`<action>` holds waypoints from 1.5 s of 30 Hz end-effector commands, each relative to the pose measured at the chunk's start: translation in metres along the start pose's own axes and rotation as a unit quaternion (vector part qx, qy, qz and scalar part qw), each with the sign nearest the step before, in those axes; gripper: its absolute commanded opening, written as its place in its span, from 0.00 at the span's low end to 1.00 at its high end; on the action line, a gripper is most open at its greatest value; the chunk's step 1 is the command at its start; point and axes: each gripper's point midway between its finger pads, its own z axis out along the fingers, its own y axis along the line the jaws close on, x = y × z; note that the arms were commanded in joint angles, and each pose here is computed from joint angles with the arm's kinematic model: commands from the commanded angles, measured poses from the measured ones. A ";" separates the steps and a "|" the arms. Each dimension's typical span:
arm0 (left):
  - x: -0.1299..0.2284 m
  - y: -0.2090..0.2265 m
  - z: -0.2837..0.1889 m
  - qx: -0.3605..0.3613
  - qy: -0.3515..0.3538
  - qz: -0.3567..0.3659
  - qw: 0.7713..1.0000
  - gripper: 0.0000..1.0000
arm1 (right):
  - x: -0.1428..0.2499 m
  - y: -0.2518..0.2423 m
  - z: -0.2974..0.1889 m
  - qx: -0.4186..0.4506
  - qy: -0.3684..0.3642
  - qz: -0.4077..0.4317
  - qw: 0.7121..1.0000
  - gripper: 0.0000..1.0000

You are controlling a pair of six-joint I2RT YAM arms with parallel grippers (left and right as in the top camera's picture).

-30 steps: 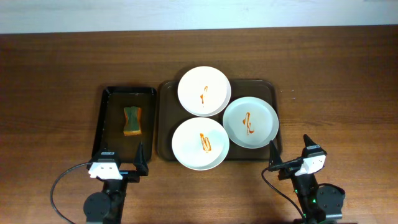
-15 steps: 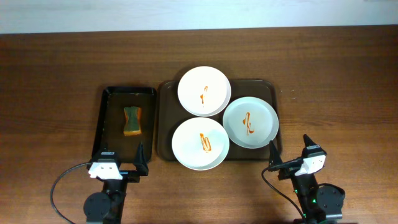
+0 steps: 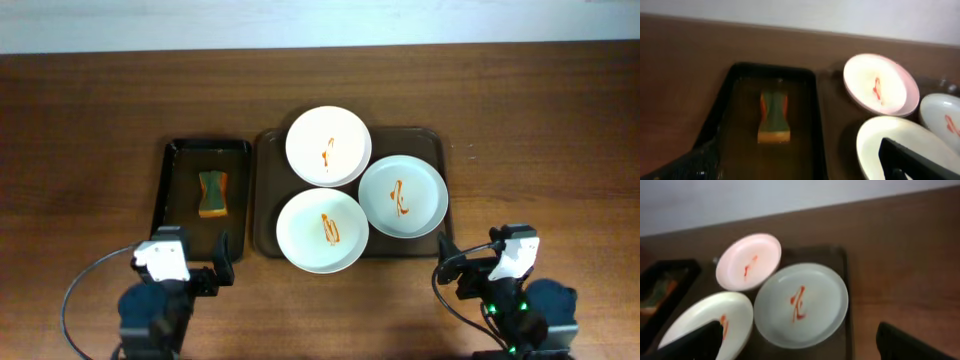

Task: Clean dirty plates on tray and stack at the side
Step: 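Move left gripper to sponge and right gripper to lower-right plate rim, then grasp the sponge with left gripper and the plate rim with right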

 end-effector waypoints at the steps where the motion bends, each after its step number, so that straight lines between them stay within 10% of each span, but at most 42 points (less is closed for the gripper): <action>1: -0.017 -0.002 0.005 -0.008 0.053 -0.007 0.999 1.00 | -0.019 0.011 -0.002 -0.012 0.041 0.011 0.999 0.98; 12: -0.007 -0.005 0.028 -0.028 0.318 -0.019 0.947 1.00 | -0.010 0.032 0.031 -0.053 0.252 0.071 0.964 1.00; 21: -0.032 0.003 0.089 -0.047 0.269 -0.009 0.962 0.92 | 0.032 0.077 0.065 -0.089 0.342 0.079 0.932 0.75; 33: 0.036 0.033 0.176 -0.107 0.342 0.008 0.934 0.77 | 0.149 0.092 0.133 0.000 0.487 0.141 0.862 0.38; 45: 0.047 0.035 0.182 -0.108 0.352 0.008 0.930 0.75 | 0.153 0.093 0.144 -0.002 0.480 0.146 0.865 0.04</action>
